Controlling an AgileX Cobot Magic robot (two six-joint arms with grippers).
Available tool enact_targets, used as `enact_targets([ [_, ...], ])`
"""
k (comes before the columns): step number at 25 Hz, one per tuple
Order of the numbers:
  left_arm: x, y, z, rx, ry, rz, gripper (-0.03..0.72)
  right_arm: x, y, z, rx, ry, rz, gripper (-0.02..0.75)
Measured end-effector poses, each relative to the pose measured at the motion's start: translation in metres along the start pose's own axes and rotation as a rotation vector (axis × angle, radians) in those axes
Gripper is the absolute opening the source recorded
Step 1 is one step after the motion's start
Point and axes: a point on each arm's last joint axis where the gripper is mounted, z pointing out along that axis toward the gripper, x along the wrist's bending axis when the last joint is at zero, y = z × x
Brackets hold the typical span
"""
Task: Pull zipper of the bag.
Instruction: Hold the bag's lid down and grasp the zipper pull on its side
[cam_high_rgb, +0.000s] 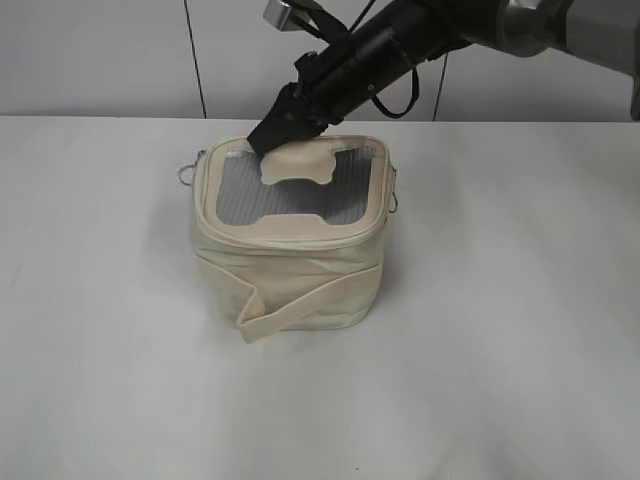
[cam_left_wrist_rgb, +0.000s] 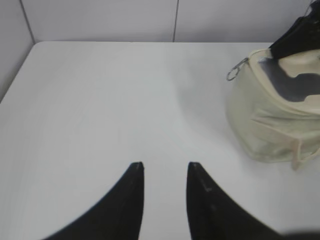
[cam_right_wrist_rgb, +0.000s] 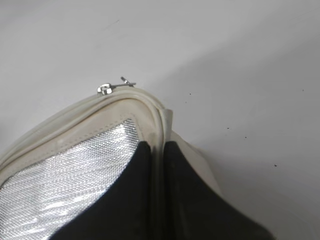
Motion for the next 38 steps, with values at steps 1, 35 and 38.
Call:
enact_targets([
  [1,-0.002,0.009,0.006,0.000,-0.029,-0.003,0.239,0.000,0.000,0.000,0.002,0.002,-0.002,0.050],
  [35,-0.045,0.035,0.365,0.222,-0.675,0.742,0.373,0.002,0.000,-0.001,0.023,0.021,0.048,0.044],
  [38,-0.046,0.036,0.371,0.217,-0.672,0.734,0.373,0.002,0.000,-0.001,0.023,0.021,0.050,0.043],
])
